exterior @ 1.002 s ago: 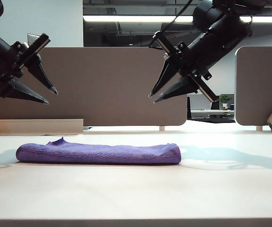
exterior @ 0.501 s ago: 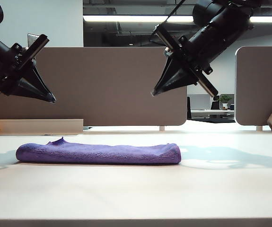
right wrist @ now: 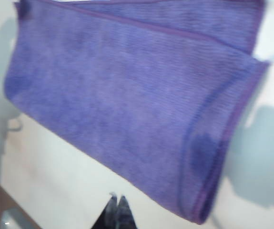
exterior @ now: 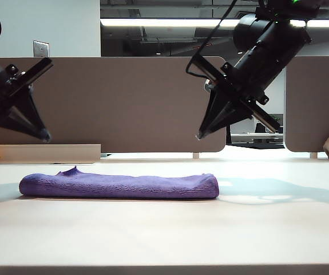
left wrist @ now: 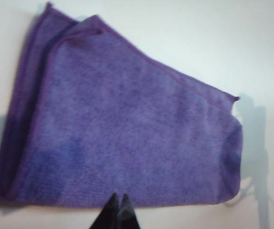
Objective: Fold the bottom of the cloth upward, then fold it vertically to form a square shape.
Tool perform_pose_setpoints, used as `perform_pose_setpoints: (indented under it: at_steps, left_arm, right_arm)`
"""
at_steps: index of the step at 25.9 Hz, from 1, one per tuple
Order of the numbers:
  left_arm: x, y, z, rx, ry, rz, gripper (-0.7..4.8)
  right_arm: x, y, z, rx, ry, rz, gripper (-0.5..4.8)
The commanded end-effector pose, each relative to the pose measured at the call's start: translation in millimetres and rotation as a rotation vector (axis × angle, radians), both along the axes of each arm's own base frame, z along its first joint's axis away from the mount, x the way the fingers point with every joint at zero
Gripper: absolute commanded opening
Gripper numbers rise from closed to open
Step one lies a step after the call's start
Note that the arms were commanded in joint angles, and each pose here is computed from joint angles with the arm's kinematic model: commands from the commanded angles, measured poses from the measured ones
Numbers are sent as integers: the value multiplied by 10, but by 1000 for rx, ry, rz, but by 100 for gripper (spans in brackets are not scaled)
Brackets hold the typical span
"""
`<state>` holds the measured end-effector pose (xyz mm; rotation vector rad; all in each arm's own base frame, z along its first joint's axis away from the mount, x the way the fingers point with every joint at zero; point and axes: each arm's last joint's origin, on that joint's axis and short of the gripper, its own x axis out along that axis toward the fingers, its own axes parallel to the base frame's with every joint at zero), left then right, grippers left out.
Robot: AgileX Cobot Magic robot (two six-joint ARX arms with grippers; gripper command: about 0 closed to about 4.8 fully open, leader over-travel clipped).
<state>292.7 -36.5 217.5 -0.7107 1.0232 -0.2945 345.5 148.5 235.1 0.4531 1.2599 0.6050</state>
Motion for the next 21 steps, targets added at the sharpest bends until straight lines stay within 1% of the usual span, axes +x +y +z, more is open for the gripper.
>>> perform_pose_setpoints:
  at_steps: [1,5,8,10,15,21]
  left_arm:
    - [-8,71,-3,18,12,20,-5]
    - [-10,78,-8,30,5,7,-4]
    - [-12,73,-16,32,10,2,-4]
    - [-12,75,-21,41,5,-9,-4]
    - [-20,75,-26,65,-13,-47,-3]
    - [-22,75,-27,70,-15,-54,-2]
  right_arm:
    - [0,-8,-23,-28,6,2,-8]
    - [-3,-14,-69,-50,30,-1,-8]
    - [-8,-12,-176,-67,95,5,-8]
    - [-11,-12,-220,-78,118,9,-8]
    - [-9,-10,-270,-88,140,12,-8]
    - [11,17,-360,-98,164,12,-8]
